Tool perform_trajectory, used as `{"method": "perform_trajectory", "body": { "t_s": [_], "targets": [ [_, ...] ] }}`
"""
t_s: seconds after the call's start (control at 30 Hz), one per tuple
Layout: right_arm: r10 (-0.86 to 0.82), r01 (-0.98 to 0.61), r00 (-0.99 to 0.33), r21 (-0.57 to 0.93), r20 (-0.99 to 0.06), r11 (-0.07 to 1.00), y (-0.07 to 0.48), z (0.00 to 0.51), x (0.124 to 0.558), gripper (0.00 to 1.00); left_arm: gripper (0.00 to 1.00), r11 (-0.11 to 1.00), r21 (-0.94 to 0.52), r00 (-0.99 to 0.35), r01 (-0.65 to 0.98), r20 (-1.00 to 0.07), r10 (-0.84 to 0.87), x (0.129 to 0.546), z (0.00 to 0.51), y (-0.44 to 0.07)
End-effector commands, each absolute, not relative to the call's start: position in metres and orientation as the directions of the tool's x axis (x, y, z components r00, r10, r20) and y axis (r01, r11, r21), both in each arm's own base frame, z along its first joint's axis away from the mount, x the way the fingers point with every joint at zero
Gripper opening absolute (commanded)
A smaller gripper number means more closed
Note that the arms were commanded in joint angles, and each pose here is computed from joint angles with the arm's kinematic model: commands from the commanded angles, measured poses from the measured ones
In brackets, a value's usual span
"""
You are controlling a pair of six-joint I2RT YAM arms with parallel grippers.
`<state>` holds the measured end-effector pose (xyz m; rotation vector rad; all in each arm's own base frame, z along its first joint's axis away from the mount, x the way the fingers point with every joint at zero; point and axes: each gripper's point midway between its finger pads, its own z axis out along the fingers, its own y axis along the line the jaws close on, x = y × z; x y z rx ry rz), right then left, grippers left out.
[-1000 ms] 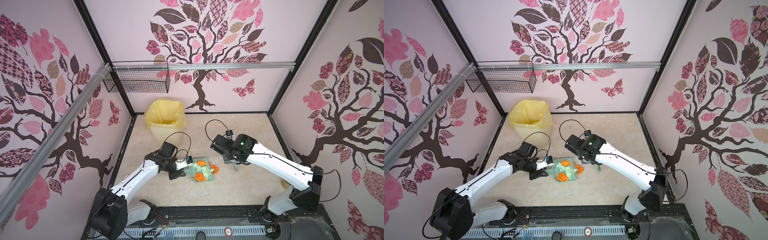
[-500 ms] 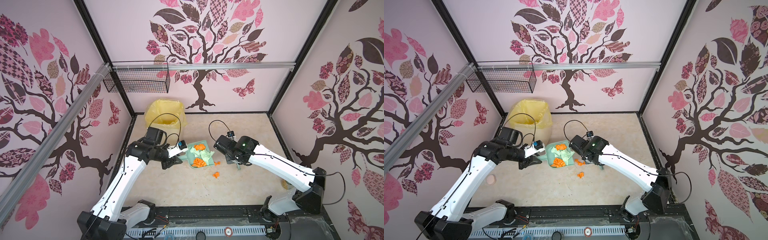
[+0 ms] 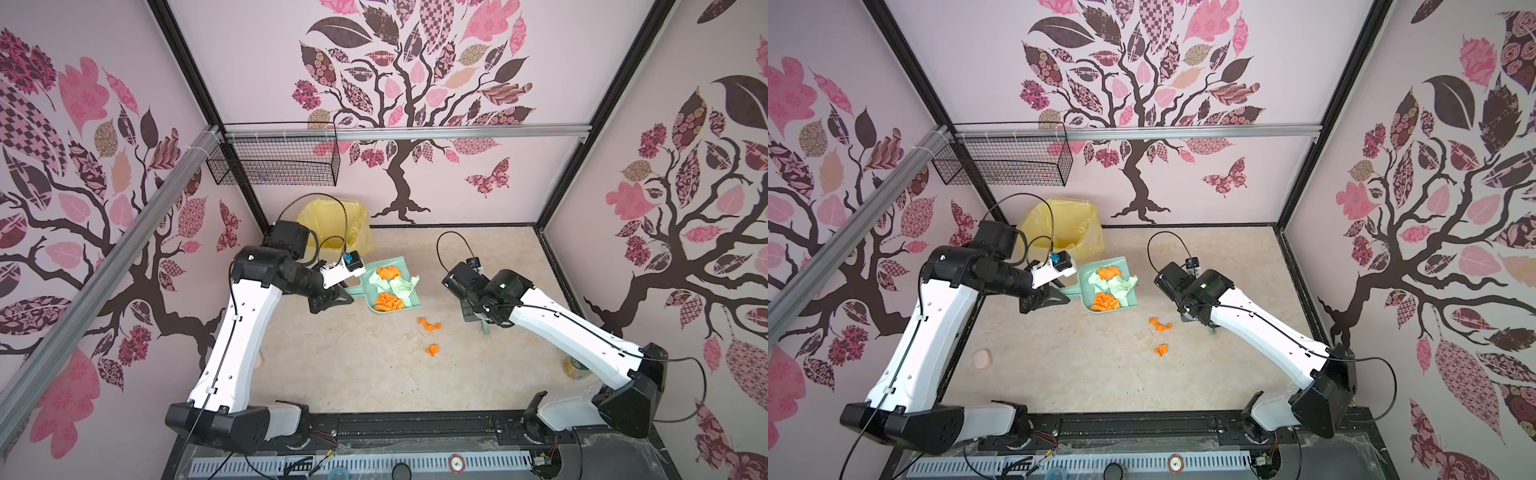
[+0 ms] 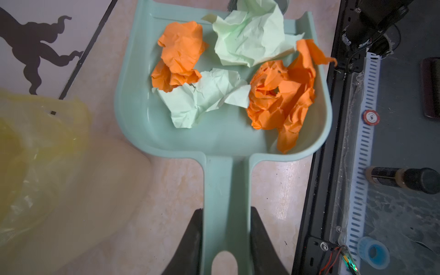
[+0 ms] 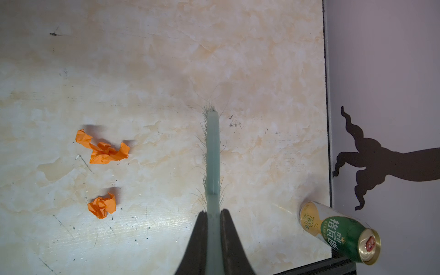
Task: Sweep away the paper scraps from the table
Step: 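Carry the loaded dustpan over the yellow bin and tip it with the left gripper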
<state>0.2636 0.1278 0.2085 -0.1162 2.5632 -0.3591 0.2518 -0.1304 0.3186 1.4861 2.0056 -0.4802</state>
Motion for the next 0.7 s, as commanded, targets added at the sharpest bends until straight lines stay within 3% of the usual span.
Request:
{"method": "perform_trajectory", "body": {
  "t_s": [0.0,0.37,0.67],
  "targets": [
    [-0.16,-0.016,-0.835,-0.267,-0.526,0.964,0.123,0.214,0.262,0.0,0.0,0.295,0.009,-0.204,0.955,-0.704,0.68,0.259,0.35,-0.124],
    [-0.149,-0.021,-0.845,-0.246,-0.513,0.969,0.121,0.198,0.258,0.0,0.0,0.408,0.081,-0.262,0.909,-0.649,0.714,0.343,0.35,-0.07],
    [-0.153,-0.042,-0.86,-0.232,-0.487,0.972,0.127,0.183,0.259,0.0,0.0,0.505,0.086,-0.328,0.859,-0.666,0.67,0.378,0.348,-0.033]
  ]
}}
